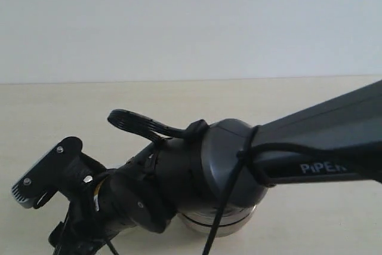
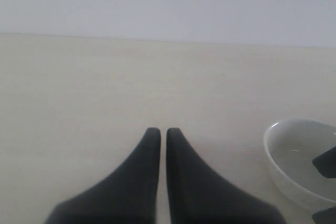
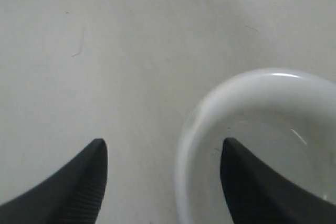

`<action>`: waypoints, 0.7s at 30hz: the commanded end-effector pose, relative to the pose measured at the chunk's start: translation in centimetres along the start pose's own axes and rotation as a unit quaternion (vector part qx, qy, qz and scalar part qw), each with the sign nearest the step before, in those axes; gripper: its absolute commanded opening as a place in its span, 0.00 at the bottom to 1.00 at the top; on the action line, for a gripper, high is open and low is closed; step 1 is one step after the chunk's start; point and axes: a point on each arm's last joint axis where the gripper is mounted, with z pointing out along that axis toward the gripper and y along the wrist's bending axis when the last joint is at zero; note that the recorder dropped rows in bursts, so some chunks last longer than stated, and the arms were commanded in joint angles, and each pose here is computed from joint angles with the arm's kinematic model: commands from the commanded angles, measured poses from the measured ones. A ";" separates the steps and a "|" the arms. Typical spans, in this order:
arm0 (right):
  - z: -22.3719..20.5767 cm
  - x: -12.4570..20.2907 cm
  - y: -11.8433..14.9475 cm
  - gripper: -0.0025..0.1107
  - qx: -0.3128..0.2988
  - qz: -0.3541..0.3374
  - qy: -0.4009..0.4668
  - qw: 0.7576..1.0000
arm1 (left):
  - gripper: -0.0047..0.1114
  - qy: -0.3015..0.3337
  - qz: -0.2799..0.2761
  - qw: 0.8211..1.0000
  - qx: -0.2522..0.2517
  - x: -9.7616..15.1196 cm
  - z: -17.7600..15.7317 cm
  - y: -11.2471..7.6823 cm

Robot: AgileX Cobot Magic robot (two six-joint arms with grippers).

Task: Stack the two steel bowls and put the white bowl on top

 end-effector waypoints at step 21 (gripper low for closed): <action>2.5 1.5 -1.7 0.02 0.014 0.024 0.018 0.999 | 0.07 -0.004 -0.002 1.000 0.002 0.0 0.0 0.0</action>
